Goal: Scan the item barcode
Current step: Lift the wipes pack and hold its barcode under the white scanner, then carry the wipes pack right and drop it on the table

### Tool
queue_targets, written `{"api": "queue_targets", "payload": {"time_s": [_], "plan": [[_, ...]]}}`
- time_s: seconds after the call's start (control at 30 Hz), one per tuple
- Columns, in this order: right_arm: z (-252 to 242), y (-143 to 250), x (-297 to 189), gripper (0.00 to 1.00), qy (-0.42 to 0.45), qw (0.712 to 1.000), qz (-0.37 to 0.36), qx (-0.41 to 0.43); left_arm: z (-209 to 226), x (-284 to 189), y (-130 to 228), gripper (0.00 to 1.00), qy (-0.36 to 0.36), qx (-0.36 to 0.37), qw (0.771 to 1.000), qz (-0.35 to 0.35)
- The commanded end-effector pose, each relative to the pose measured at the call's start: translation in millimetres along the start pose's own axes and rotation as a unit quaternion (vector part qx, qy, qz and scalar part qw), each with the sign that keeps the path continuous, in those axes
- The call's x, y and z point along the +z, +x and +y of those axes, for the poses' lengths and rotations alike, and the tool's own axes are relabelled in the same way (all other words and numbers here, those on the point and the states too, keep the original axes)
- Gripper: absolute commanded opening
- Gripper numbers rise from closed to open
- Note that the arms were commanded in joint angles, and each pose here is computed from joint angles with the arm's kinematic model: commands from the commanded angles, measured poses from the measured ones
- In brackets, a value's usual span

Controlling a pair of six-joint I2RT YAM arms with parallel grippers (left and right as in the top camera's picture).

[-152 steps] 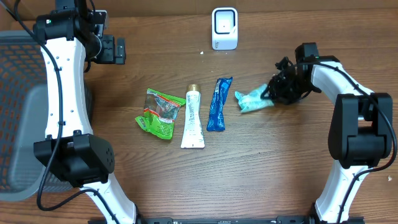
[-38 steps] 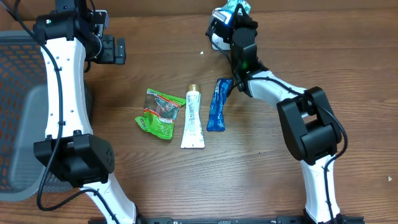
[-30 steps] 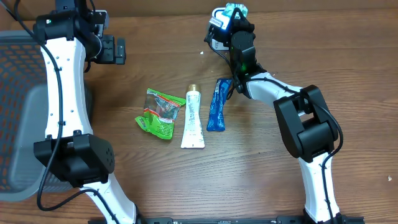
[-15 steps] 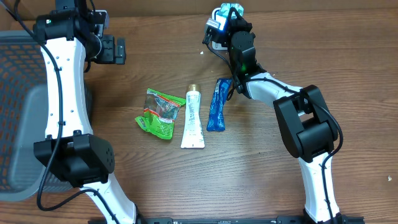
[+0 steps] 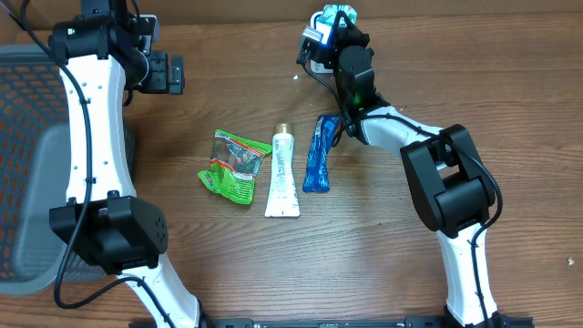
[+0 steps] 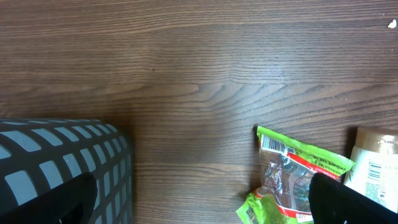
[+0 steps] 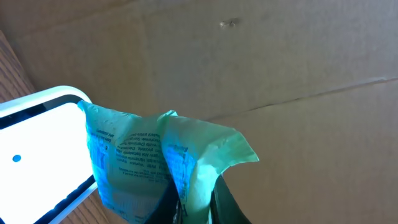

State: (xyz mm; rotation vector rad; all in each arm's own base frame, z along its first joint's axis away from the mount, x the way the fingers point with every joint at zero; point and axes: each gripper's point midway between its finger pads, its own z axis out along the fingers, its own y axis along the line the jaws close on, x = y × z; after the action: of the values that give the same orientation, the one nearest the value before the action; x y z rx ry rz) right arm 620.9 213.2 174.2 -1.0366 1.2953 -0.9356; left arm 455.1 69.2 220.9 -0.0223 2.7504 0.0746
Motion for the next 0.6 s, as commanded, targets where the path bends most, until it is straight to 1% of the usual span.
{"api": "queue_targets", "payload": {"time_s": [0.0,0.07,0.17,0.3,0.4,0.5,0.57], "plan": [[-24.9,-19.0,-3.1,0.04,0.025,0.999,-0.014,0.018,1.0,-20.2,-6.6,1.00,-0.006,0.011,1.000,-0.027],[-38.1,-20.5,-5.8,0.04,0.037,0.999,-0.008,0.029,1.0,-20.2,-6.6,1.00,-0.006,0.011,1.000,-0.027],[-64.0,-24.0,-12.3,0.04,0.046,0.996,-0.001,0.081,1.0,-20.2,-6.5,1.00,-0.006,0.011,1.000,-0.026],[-74.7,-31.8,-26.1,0.04,-0.004,0.997,0.011,0.073,1.0,-20.2,-6.5,1.00,-0.006,0.011,1.000,-0.026],[-91.2,-37.4,-47.1,0.04,-0.041,0.991,0.029,0.127,1.0,-20.2,-6.6,1.00,-0.006,0.011,1.000,-0.027],[-100.6,-45.1,-76.2,0.04,-0.100,0.970,0.040,0.220,1.0,-20.2,-6.5,1.00,-0.006,0.011,1.000,-0.026],[-98.7,-52.8,-102.0,0.04,-0.168,0.938,0.040,0.300,1.0,-20.2,-6.6,1.00,-0.006,0.011,1.000,-0.027]]}}
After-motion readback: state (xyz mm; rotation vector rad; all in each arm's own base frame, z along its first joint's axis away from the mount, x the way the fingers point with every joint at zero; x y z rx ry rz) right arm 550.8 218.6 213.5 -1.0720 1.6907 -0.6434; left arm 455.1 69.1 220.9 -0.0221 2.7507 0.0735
